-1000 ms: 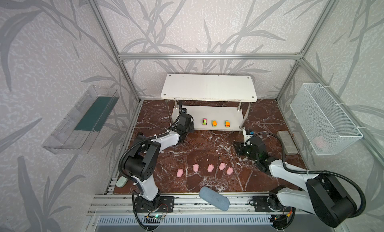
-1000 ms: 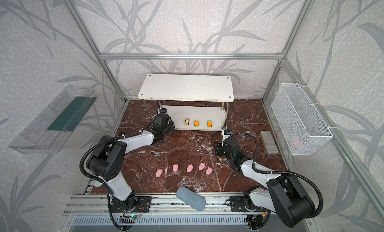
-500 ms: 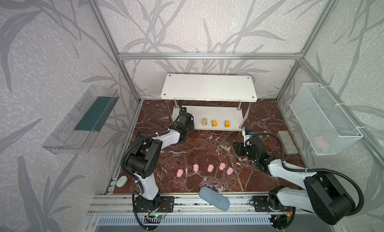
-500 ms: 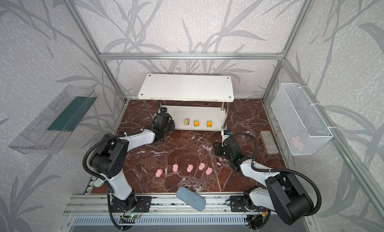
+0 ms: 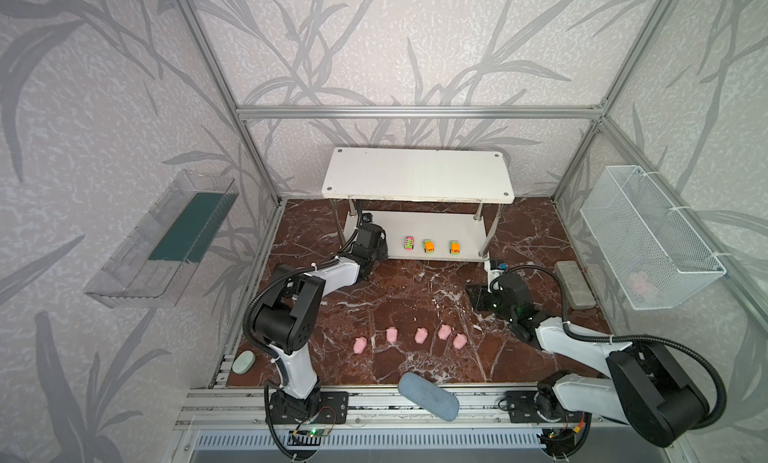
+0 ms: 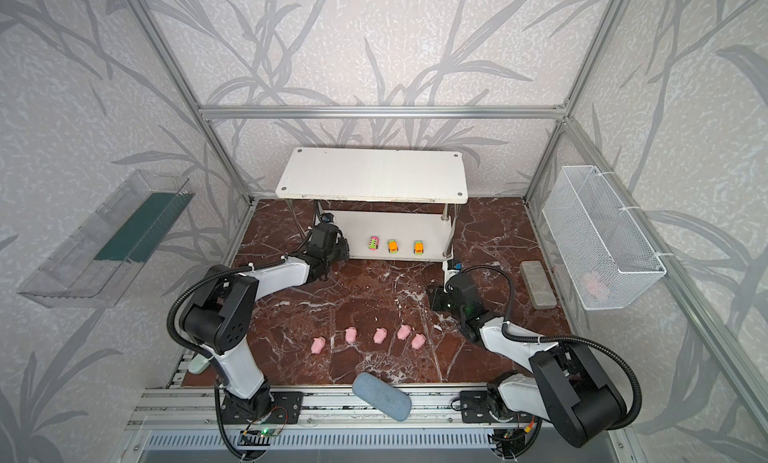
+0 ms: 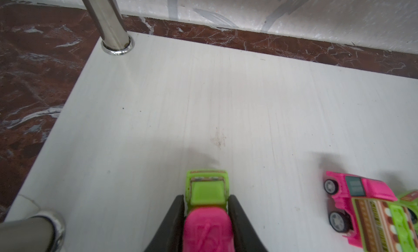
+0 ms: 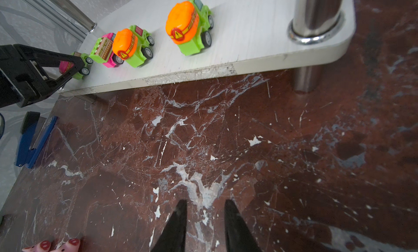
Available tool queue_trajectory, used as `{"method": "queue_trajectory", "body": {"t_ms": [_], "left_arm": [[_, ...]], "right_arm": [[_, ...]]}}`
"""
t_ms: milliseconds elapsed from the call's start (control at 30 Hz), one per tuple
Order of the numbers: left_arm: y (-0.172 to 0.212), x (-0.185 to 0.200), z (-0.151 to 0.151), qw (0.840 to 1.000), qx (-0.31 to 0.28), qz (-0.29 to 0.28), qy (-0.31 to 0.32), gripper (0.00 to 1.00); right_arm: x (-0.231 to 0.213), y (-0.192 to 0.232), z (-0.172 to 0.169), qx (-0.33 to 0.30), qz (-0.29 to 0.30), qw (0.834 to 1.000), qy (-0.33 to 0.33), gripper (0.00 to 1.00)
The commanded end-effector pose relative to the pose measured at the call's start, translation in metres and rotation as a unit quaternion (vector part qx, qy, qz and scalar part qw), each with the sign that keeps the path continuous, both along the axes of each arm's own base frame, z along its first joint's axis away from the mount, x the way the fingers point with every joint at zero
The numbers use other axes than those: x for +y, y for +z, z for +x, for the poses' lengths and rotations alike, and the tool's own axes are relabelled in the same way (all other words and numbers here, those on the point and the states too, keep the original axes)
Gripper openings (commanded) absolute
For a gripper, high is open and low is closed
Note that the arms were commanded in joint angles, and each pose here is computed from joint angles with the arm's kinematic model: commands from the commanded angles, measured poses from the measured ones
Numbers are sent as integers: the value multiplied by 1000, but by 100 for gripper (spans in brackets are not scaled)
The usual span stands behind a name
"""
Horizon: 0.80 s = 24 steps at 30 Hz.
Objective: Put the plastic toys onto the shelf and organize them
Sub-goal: 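Lower the car onto the shelf beside the other cars and open the left gripper, then draw the left gripper back from the shelf while the right gripper moves toward the pigs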
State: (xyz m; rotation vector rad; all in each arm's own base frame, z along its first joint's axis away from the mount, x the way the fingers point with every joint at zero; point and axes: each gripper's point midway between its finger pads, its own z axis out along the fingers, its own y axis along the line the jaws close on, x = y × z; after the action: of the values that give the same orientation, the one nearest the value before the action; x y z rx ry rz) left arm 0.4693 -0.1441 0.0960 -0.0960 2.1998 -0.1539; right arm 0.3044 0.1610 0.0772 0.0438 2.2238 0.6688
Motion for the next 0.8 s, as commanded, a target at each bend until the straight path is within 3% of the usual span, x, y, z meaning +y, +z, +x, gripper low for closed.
{"method": "queue_trajectory", "body": {"t_ms": [0,233,400,767], "left_arm": [[-3,2,6,1000,-1,6,-2,33],[-2,4,5,1000,-7,1,0,40],[10,2,2,1000,-25,-18,-3,48],[45,-1,-12,996,-73,-55,-22,57]], "right_arm": [[3,6,6,-10,10,1000,1,30],[3,6,6,-9,11,1000,2,30],[4,5,5,-8,12,1000,2,30],[5,5,5,-7,16,1000,4,30]]}}
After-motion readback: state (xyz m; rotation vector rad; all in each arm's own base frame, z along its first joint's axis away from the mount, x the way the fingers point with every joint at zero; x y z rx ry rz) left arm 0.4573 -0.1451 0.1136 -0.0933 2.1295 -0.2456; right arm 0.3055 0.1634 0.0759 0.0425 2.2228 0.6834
